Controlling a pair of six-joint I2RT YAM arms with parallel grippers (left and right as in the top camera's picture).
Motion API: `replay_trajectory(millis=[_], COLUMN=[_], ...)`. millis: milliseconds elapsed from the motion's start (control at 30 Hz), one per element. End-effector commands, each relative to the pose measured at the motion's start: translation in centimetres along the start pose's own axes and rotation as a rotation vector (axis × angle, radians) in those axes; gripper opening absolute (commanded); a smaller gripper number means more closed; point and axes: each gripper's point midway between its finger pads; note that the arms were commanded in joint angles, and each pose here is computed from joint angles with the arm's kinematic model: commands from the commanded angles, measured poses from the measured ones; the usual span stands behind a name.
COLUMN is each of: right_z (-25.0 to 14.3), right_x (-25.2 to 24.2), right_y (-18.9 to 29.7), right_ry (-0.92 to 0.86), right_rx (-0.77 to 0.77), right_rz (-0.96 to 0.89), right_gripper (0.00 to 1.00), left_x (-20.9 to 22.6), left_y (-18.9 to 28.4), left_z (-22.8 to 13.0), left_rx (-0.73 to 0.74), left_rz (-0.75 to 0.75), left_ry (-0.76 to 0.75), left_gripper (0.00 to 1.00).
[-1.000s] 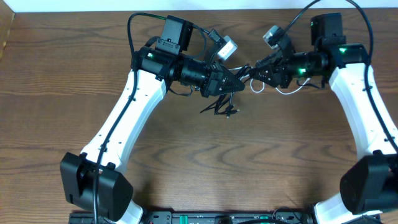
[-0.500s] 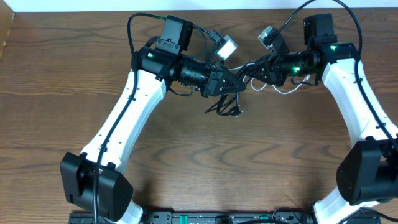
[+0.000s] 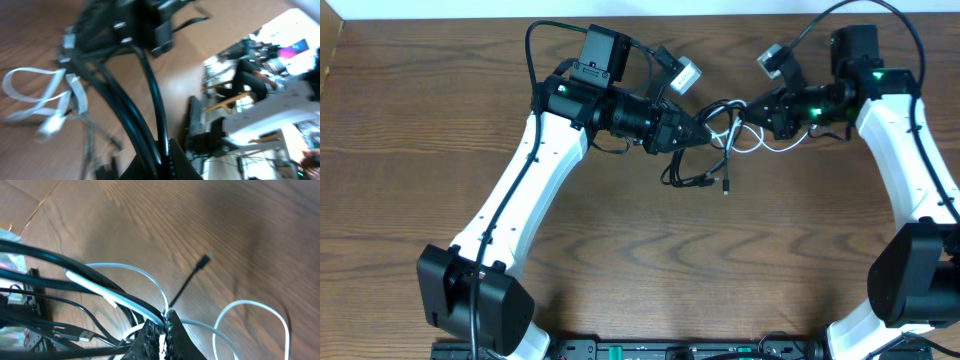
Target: Untangle cables
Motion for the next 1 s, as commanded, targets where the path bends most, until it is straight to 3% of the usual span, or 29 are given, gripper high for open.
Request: replay_trajectory(millis=[0,167,267,600,767,833,900,967], right_z=[-1.6,-2.4,-2.1,2.9,3.3,3.2,3.2,2.9], right_x=[-1.7,-3.0,-3.5,-4.7,-4.5,-4.1,-3.4,-2.8], right_y=[1.0,1.3,1.5,3.8,3.5,3.1,2.3,1.6], right_ry=[-0.084,-0.179,-0.211,-0.287,-0.302,-0.284,-0.242,-0.202], right_rx=[0.043,0.085,0.072,-0.114,-0.121,-0.104,-0.08,-0.053], right_rz=[-0.066,-0.144,-0.173,-0.289,-0.288,-0.283,-0.269,-0.252], right_gripper=[0.01,0.01,0.01,0.01,0.01,0.11,0.38,0.47], left_x=[2.6,8.2,9.7,11.0,10.1,9.2,8.2,7.1], left_y=[0.9,3.0,3.9,3.0,2.2,1.7,1.2,0.7], left_z=[0.7,0.9,0.4,-1.7,-1.8,-1.8,-1.8,-1.7], left_rx=[-0.042,-0.103,-0.107,-0.025,0.001,0.014,0.026,0.034], left_rz=[0.192,0.529,0.627,0.631,0.556,0.495,0.429,0.362], left_ry=[0.051,0.176,0.209,0.287,0.253,0.228,0.207,0.195], left_gripper=[0.08,0.08,0.07,0.07,0.07,0.07,0.07,0.08])
Point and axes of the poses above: each gripper's point midway between its finger pads, its own y axis back along the fingers, its own x axis along the line the jaws close on, z = x × y, and after that the axes turned 12 degrees about y, right-handed
